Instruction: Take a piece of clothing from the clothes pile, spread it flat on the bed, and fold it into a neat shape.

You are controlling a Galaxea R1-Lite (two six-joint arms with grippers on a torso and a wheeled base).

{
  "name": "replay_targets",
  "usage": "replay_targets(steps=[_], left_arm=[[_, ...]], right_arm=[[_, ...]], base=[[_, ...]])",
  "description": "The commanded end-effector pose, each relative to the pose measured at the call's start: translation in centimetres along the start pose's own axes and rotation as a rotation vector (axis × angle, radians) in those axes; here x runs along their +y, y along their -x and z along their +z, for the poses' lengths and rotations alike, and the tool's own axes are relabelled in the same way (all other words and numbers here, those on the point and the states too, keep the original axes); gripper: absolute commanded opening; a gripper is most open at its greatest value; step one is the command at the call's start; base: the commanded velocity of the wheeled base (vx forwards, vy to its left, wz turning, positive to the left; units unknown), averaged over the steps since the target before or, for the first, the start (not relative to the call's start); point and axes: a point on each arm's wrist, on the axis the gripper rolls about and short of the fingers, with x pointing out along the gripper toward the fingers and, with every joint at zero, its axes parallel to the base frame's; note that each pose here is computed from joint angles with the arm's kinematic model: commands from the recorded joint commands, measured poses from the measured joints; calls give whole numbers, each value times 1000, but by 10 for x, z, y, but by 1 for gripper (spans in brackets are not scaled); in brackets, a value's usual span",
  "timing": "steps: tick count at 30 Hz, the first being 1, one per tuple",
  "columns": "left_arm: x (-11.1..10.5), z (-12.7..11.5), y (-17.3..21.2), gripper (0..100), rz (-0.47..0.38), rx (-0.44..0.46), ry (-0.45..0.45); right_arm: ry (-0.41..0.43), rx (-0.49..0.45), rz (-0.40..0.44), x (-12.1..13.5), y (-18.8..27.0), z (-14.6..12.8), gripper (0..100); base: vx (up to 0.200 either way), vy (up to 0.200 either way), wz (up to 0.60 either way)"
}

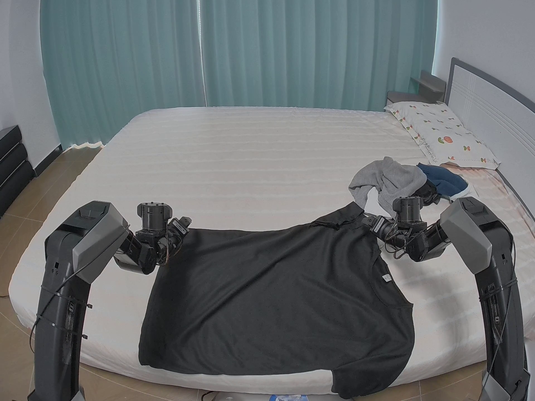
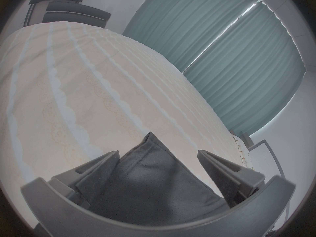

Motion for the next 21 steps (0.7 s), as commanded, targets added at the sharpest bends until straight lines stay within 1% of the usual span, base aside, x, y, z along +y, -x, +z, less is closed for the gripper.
replay_targets(steps=[1, 8, 10, 13, 14, 17, 21], left_arm=[[1, -2, -3, 0, 1, -3, 0], [0, 0, -4, 0, 13, -35, 6], [1, 3, -3, 0, 28, -60, 13], [1, 6, -3, 0, 28, -69, 43], [2, 7, -2, 0, 29, -70, 56], [0, 9, -1, 0, 24, -75, 98], [0, 9, -1, 0, 25, -74, 101]], right_arm=[[2, 8, -2, 0, 1, -3, 100], [1, 14, 0, -1, -1, -4, 100], [2, 1, 21, 0, -2, -3, 100], [6, 4, 33, 1, -4, -7, 100], [7, 7, 34, 1, -5, -9, 0], [6, 12, 35, -1, -9, -12, 0], [6, 9, 36, -1, -12, -13, 0]], base=[[0, 0, 0], [0, 0, 0], [0, 0, 0], [0, 0, 0], [0, 0, 0], [0, 0, 0], [0, 0, 0]])
